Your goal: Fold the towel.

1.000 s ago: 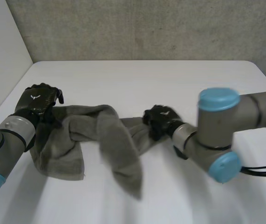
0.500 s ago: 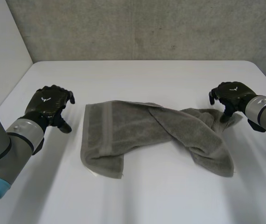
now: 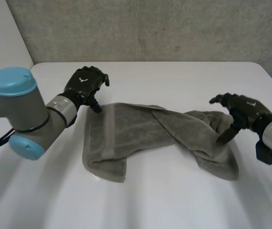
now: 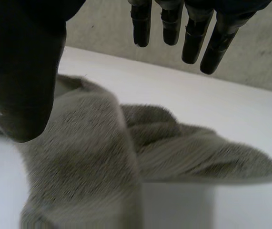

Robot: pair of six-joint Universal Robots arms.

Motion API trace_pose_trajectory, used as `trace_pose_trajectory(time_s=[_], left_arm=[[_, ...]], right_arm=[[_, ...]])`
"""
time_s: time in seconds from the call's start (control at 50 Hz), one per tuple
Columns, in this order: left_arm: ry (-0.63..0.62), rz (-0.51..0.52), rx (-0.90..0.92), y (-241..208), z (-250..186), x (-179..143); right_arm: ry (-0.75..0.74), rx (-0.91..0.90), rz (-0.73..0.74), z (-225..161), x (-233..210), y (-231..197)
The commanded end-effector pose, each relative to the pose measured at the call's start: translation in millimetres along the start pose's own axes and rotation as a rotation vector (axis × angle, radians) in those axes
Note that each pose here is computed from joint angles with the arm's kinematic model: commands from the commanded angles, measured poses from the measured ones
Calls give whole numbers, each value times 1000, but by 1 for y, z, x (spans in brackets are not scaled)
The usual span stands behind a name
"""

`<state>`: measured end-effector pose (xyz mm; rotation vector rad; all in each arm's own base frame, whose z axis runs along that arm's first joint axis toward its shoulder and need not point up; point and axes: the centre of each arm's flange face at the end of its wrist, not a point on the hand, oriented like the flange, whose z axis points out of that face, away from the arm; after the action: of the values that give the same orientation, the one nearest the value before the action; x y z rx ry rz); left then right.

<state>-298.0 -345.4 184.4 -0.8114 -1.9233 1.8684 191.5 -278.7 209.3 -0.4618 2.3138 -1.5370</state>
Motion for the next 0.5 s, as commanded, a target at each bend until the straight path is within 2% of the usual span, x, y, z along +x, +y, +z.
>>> trace_pose_trajectory(time_s=[0.02,0.24,0.42,0.5], left_arm=[[72,0,13,22,27,6],[87,-14,-27,44,30,10],[90,-22,-52,45,19,13],[92,-23,-54,44,17,13]], right_arm=[[3,-16,12,3,-1,17],[-48,-58,115,27,-13,41],[-89,-77,94,29,-25,51],[-135,-78,35,17,-38,55]])
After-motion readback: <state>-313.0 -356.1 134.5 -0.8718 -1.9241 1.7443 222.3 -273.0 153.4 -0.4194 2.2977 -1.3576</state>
